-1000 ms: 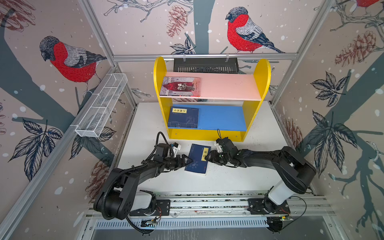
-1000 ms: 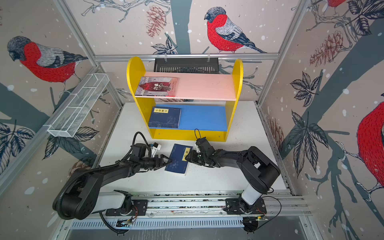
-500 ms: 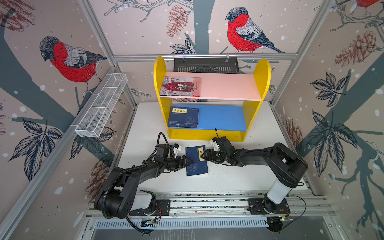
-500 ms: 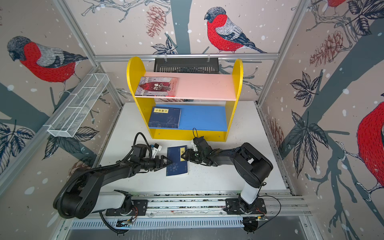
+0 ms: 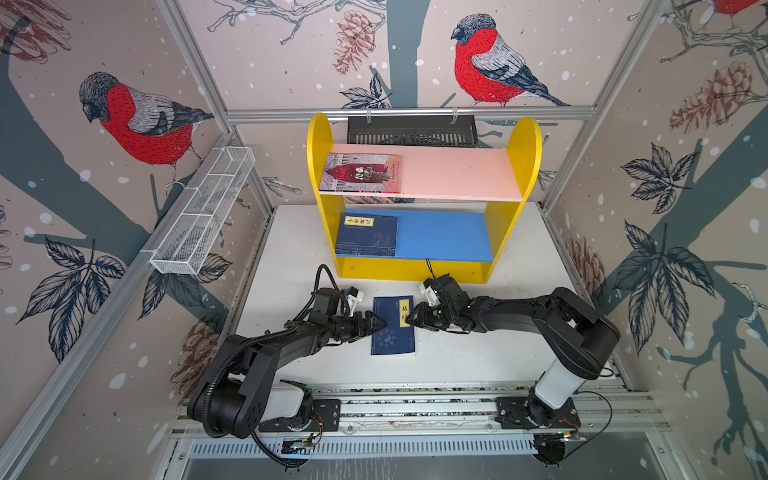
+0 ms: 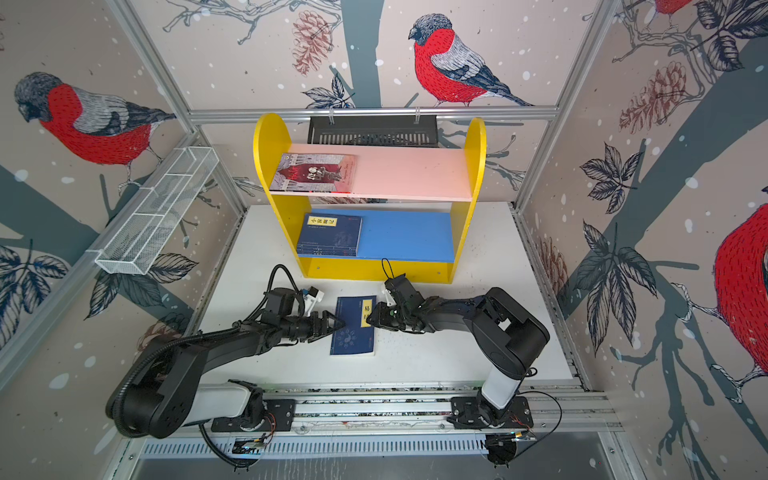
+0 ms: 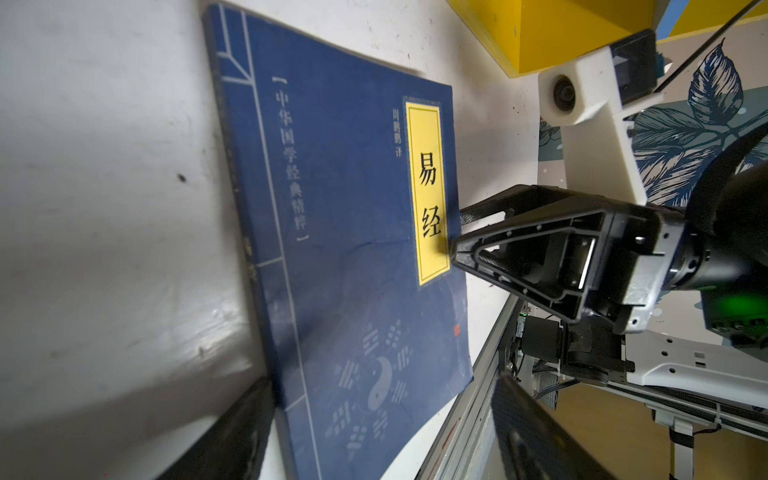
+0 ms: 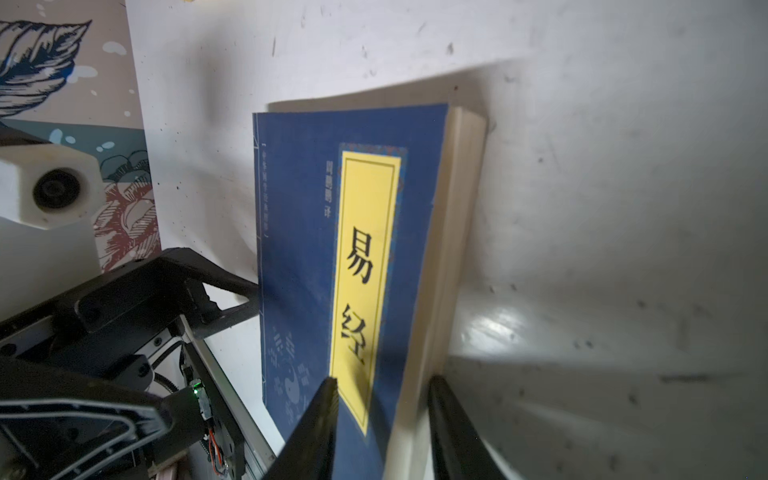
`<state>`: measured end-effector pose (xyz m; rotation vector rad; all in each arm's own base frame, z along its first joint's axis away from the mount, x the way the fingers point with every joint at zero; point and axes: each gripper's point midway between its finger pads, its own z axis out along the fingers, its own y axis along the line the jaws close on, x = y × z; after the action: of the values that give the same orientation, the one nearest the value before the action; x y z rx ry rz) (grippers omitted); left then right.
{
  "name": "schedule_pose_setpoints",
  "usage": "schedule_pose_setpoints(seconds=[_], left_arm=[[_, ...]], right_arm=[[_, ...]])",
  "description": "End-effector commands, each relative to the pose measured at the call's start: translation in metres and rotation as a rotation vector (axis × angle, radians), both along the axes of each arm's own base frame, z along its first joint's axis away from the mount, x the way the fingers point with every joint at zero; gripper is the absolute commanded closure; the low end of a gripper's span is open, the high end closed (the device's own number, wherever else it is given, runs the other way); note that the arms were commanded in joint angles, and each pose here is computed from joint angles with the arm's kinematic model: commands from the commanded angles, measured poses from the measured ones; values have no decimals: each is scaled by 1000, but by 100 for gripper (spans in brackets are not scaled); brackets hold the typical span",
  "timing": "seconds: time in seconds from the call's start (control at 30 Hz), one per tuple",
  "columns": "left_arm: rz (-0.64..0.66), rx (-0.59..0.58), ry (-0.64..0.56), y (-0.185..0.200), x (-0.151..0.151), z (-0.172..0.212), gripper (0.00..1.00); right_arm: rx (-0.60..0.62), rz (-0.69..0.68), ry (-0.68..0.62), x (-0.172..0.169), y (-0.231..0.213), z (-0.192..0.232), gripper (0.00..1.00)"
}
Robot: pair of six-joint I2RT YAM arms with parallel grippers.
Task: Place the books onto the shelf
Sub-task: 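Pinch the paperback's page edge with the right gripper, lifting it upright against the left gripper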
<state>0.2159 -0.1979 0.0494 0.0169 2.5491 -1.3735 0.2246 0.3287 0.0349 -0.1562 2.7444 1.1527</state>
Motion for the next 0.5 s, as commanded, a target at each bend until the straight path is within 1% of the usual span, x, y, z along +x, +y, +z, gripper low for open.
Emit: schedule_pose_setpoints(seconds=[0.0,0.13,0.2,0.27,0.33,0.47], left_arm=[[-12,-4,-31,-2,3,4,17],[-13,-4,-38,-2,3,5,17],[-13,-4,-44,-2,3,6,17],[-13,-3,-47,-2,3,7,17],[-12,-3,-47,-1,3,7,17],[-12,-7,-52,-2,4,8,17]], right_arm=[[19,82,17,-13,6,6,67],[39,88,1,-11,10,12,72],[44,87,-9,-10,11,14,77],[40,82,-14,-9,11,17,79],[46,76,-28,-7,10,21,80],[103,99,-37,-10,16,32,80]])
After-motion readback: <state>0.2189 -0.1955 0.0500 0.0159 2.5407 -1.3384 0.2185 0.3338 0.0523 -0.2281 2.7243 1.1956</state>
